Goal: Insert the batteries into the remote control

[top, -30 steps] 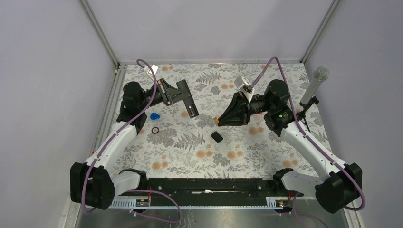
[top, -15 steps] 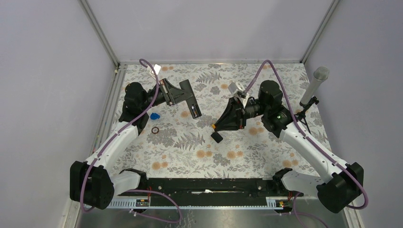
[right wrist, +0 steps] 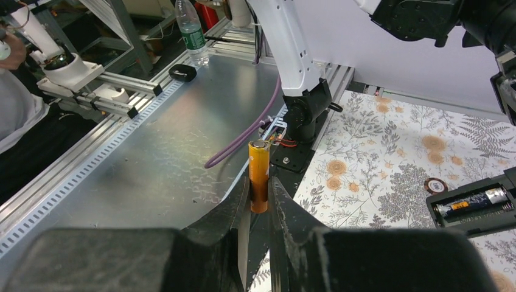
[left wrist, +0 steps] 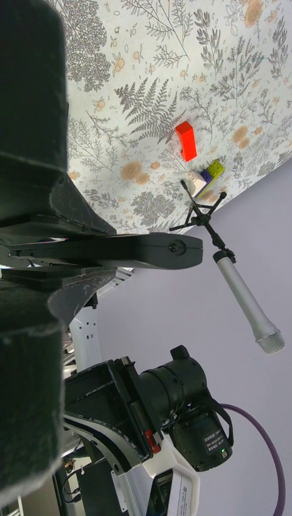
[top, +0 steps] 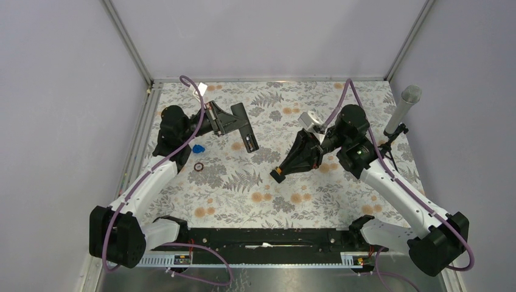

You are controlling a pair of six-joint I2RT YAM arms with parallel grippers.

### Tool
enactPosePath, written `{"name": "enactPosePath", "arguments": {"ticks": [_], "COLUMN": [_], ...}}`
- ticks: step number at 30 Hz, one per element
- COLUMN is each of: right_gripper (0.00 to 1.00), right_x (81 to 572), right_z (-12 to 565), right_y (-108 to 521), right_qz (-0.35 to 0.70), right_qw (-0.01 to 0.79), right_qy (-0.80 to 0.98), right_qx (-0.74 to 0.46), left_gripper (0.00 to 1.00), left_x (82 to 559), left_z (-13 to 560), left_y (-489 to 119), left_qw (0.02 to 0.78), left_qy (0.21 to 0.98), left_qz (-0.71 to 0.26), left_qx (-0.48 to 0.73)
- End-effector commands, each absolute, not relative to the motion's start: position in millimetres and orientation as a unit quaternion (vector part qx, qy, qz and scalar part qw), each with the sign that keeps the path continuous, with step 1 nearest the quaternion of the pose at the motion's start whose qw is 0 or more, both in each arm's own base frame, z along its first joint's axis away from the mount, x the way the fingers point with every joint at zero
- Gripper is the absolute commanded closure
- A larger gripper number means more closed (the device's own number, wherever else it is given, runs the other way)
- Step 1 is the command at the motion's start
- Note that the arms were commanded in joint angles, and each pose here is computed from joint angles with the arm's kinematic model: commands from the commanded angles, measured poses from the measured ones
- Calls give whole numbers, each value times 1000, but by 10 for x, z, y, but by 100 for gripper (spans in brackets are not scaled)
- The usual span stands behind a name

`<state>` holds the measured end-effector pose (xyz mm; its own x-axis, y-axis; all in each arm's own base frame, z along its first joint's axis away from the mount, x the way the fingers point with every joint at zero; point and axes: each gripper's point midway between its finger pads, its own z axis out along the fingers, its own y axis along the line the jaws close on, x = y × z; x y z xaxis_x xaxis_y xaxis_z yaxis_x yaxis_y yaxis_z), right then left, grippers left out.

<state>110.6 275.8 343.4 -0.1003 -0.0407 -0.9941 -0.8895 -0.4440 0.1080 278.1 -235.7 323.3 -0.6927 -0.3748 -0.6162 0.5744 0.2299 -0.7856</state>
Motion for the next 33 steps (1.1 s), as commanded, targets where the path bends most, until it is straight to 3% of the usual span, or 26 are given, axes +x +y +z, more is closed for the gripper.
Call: {"name": "enactPosePath", "arguments": {"ticks": [1,12,15,19,26,33], "right_gripper": [99,98,95,95,99,94], "right_x": [967,1014,1436,2073,2441,2412], "right_z": [3551,3656,3866,3784,3283,3047], "right_y": [2713,2772,2962,3034,2932,2950], "right_qz": [617,615,607,558,481,387], "right_qw": [353,369,432,450,405,367], "right_qy": [353,363,453,609,749,819], "right_qx": [-608,-594,-489,-338,-210,-213], "left_gripper": [100,100,100,100,100,100], "left_x": [2777,2774,2804,2915,3044,3146], "left_z": [3419,3441,3427,3318,3136,2954], "left_y": [-2358,-2366,-2361,-2345,-2353,-2403], "left_qw": [411,410,406,392,347,340], "left_qy": [659,659,665,684,704,712], "left_qz": [-622,-624,-622,-614,-618,-612], "left_qx": [98,95,81,38,-42,-59]}}
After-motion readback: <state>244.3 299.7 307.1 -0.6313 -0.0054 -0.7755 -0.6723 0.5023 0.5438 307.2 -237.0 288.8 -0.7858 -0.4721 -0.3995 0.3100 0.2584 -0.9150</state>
